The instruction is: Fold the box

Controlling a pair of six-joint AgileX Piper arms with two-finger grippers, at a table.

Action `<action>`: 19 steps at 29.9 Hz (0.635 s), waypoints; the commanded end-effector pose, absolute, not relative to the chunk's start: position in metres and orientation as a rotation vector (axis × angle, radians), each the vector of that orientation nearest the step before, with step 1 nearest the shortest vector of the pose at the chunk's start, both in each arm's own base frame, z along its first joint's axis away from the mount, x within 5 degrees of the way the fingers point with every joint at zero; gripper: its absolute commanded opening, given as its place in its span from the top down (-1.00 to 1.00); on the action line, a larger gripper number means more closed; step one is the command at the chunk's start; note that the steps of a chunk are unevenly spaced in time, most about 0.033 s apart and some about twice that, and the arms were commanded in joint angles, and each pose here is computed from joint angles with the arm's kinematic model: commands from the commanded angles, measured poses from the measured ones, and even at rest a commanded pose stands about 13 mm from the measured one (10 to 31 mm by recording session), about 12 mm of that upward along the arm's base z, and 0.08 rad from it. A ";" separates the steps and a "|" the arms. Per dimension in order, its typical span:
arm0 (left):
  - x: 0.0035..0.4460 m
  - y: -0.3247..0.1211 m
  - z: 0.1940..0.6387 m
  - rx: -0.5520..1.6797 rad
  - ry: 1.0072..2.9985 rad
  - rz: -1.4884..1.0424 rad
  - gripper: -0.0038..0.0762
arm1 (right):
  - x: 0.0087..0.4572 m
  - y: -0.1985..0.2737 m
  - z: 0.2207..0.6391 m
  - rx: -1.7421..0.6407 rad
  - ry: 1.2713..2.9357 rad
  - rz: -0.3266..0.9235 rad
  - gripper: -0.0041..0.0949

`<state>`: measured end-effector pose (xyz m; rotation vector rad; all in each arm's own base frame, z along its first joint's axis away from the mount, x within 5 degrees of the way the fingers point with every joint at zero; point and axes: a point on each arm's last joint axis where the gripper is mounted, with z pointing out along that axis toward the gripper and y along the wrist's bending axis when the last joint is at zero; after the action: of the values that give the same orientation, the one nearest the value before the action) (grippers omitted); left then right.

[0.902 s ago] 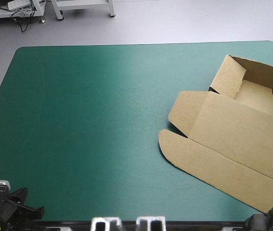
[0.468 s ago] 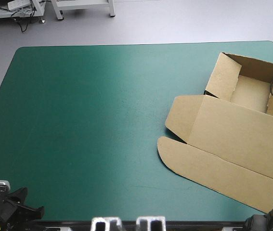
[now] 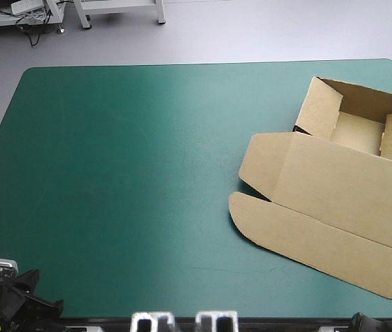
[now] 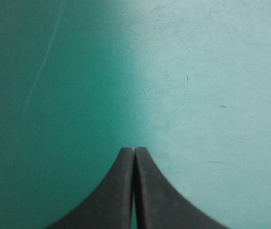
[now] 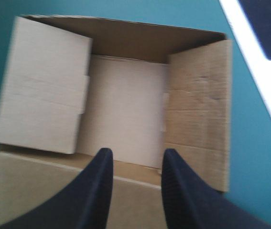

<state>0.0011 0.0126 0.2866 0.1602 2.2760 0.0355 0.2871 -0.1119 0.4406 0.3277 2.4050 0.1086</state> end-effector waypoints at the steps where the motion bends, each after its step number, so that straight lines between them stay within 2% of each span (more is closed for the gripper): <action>1: 0.002 0.013 0.291 0.185 2.282 0.044 0.93 | 0.242 -0.071 0.468 0.205 2.288 0.239 0.75; 3: 0.003 0.012 0.293 0.199 2.253 0.044 0.93 | 0.216 -0.056 0.458 0.151 2.324 0.181 0.95; 6: 0.006 0.011 0.297 0.199 2.201 0.034 0.93 | 0.174 -0.037 0.433 0.094 2.370 0.130 0.94; 12: 0.008 0.002 0.301 0.246 2.143 -0.075 0.93 | 0.107 -0.011 0.381 0.087 2.250 0.076 0.94; 16: 0.007 -0.007 0.303 0.296 2.113 -0.190 0.93 | 0.079 0.003 0.339 0.040 2.244 0.096 0.94; 19: 0.007 -0.007 0.303 0.393 2.098 -0.175 0.93 | 0.069 0.008 0.319 -0.012 2.241 0.101 0.94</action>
<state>0.0030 -0.0043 0.2923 0.3328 2.1801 -0.1510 0.0704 0.0058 0.3218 0.0237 2.3292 0.1182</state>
